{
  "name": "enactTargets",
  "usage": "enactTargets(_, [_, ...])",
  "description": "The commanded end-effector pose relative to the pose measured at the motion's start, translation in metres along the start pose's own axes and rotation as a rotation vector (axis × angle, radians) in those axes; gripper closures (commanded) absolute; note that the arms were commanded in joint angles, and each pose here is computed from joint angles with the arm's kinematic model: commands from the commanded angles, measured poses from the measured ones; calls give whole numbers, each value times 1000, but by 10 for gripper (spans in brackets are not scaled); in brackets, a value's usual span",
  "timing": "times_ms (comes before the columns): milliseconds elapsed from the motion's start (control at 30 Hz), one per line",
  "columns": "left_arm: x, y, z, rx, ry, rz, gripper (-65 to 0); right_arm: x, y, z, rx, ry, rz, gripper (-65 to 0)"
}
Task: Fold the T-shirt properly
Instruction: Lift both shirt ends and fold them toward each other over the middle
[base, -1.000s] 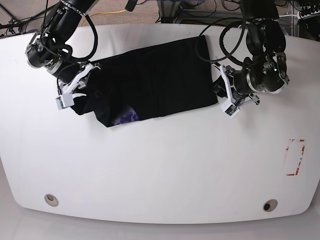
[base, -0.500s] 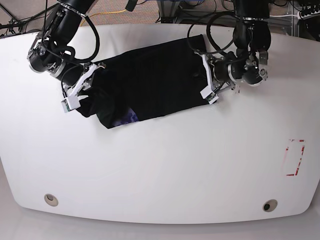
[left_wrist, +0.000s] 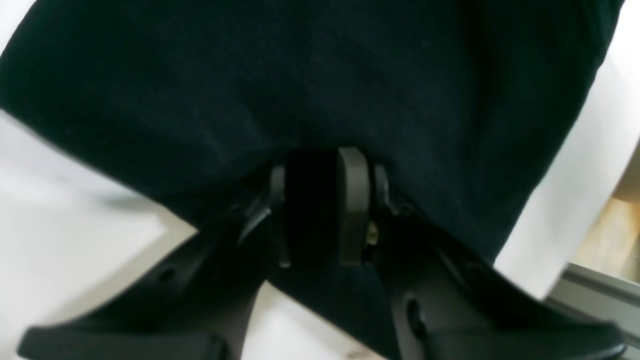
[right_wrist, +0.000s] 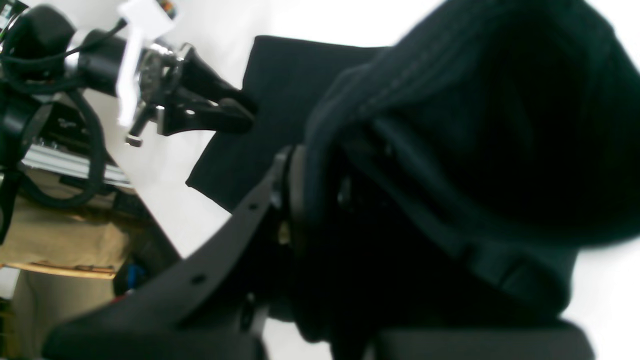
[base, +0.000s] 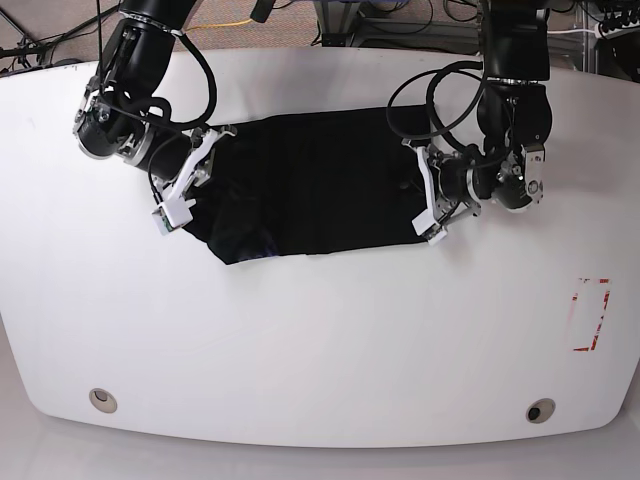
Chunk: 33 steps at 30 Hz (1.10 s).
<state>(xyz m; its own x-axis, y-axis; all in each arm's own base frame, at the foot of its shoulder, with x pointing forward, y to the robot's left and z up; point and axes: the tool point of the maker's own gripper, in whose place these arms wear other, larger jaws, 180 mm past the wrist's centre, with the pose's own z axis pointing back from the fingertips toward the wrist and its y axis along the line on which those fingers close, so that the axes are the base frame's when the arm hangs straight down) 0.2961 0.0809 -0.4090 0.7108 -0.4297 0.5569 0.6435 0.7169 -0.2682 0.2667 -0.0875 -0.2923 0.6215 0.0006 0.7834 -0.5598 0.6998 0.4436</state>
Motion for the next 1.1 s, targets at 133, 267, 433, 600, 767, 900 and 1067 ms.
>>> enactTargets(133, [-14,22,1,87,124,-18,-121,44,33,-21,114,-113,79,0])
enactTargets(267, [-15,22,0,86,125,-17,-121,54,49,-35,164,-133,90,0])
enactTargets(433, [-16,22,-1,83,128,-13,-121,53,58,-60,163,-78,115,0])
enactTargets(600, [-16,21,-2,79,117,-11,-121,57,89,-83,255,-94,144,0])
enactTargets(767, [-11,20,-3,79,83,-11,-121,50,105,-104,334,-70,123,0])
enactTargets(900, [-10,20,-3,77,80,-10,-121,44,107,-114,363,-69,82,0])
enactTargets(1067, [-9,21,-1,81,72,-11,-121,42,112,-127,400,-73,46,-6])
